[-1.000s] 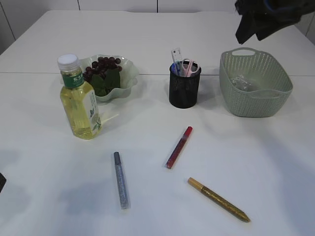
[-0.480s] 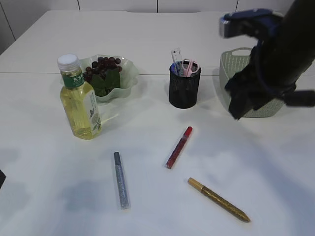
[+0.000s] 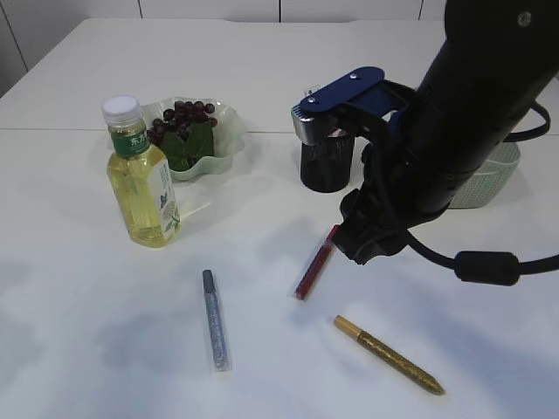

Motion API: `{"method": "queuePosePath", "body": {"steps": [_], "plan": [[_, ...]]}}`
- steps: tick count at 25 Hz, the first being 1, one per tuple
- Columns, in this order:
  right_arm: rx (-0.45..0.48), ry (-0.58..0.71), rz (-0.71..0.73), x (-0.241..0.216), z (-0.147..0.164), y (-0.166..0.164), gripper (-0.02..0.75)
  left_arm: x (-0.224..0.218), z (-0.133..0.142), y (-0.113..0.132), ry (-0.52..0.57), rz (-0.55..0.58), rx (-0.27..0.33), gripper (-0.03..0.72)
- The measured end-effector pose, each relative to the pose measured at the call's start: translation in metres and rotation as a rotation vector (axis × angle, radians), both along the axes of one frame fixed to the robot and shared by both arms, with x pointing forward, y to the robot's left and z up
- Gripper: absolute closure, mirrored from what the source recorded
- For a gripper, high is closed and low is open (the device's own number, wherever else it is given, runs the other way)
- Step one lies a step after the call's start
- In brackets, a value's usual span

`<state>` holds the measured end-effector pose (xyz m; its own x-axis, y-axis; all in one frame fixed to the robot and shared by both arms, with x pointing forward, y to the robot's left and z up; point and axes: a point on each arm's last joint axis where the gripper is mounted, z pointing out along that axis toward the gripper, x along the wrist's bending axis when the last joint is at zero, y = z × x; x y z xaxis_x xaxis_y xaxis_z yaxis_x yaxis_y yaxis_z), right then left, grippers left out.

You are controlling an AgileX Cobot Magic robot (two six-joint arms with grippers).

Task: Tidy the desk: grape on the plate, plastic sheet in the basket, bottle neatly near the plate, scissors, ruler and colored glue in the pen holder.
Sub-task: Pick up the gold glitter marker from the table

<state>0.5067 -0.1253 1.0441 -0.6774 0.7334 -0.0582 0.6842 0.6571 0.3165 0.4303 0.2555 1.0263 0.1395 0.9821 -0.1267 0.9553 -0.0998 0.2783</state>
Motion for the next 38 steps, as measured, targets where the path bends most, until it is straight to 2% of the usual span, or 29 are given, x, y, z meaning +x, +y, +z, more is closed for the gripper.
{"method": "queuePosePath", "body": {"steps": [5, 21, 24, 33, 38], "plan": [[-0.026, 0.023, 0.005, 0.003, -0.01, 0.002, 0.351, -0.001, 0.0, 0.0, 0.006, -0.002, 0.005, 0.253], [-0.199, 0.228, 0.062, 0.024, -0.098, 0.014, 0.35, -0.004, -0.001, 0.001, 0.041, -0.007, 0.011, 0.253], [-0.219, 0.246, 0.068, 0.026, -0.11, 0.014, 0.321, -0.004, -0.001, 0.001, 0.045, -0.008, 0.012, 0.253], [-0.201, 0.21, 0.073, 0.033, -0.124, 0.019, 0.298, -0.004, -0.001, 0.001, 0.05, -0.008, 0.011, 0.253], [-0.215, 0.233, 0.074, 0.034, -0.134, 0.019, 0.299, -0.005, -0.001, 0.001, 0.052, -0.007, 0.007, 0.253]]}}
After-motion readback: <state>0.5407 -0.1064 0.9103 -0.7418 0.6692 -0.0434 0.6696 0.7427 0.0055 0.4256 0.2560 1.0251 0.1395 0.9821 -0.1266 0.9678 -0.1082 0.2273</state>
